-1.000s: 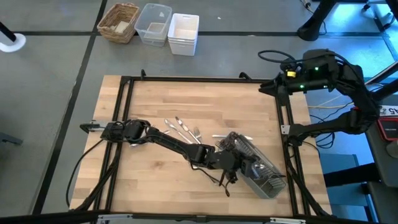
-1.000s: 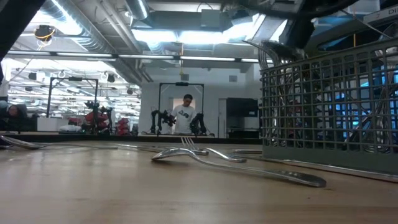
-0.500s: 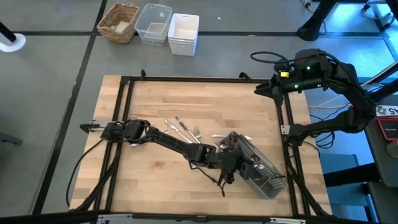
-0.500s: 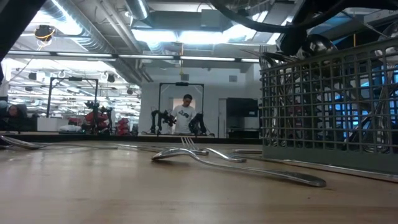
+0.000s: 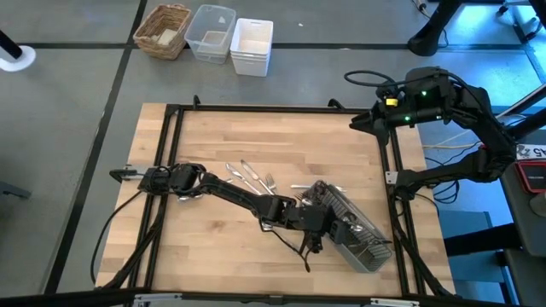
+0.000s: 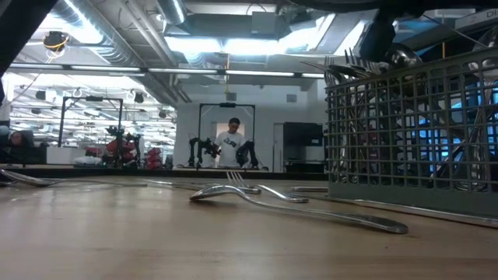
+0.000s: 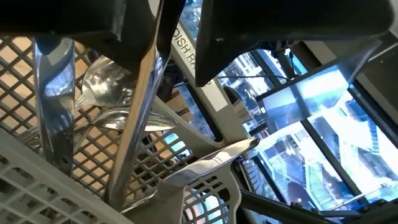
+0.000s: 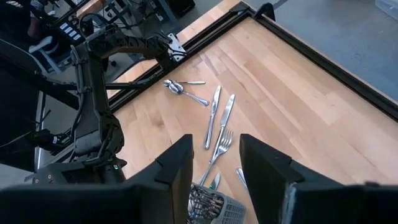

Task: Sort silverware
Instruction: Put the silver table knife into the gray silverware basket

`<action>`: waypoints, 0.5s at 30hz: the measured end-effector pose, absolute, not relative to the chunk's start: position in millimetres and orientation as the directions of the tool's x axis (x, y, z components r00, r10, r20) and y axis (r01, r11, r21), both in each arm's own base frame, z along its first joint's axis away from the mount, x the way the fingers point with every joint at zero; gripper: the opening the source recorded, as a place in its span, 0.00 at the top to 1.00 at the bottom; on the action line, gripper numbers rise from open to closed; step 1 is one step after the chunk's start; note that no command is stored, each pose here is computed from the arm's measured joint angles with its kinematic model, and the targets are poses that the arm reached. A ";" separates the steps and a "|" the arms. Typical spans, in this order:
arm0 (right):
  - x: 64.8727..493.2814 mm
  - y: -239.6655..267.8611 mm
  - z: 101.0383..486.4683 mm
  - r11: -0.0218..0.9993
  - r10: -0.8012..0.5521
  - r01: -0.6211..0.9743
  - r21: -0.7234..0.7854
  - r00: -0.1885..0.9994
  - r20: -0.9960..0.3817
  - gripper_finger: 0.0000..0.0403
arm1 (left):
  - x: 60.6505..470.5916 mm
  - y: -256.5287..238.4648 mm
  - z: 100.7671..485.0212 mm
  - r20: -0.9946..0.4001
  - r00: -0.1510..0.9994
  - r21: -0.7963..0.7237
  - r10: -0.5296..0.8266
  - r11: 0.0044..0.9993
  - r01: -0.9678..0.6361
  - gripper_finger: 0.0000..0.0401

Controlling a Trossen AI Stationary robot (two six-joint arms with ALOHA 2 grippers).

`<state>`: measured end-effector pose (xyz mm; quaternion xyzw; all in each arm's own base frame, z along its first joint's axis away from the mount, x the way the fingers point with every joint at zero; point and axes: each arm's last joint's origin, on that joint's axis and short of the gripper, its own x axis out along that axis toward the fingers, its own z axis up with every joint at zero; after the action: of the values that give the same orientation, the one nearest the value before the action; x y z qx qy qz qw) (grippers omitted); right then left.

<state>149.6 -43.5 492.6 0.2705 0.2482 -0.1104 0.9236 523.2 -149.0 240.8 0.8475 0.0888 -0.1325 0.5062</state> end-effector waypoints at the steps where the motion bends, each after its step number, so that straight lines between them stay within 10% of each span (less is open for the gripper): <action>1: 149.5 -43.5 492.6 0.829 -0.070 0.338 0.445 0.852 -0.518 0.67 | 523.2 -149.0 240.8 -0.315 0.949 0.835 0.016 -0.471 0.284 0.76; 15: 149.7 -41.7 492.8 0.831 -0.010 0.291 0.473 0.860 -0.511 0.67 | 525.3 -149.8 243.5 -0.279 0.958 0.851 -0.072 -0.481 0.212 0.79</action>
<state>149.7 -41.7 492.8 0.2787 0.2521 -0.0817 0.9231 525.3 -149.8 243.5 0.8492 0.0412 -0.1395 0.5077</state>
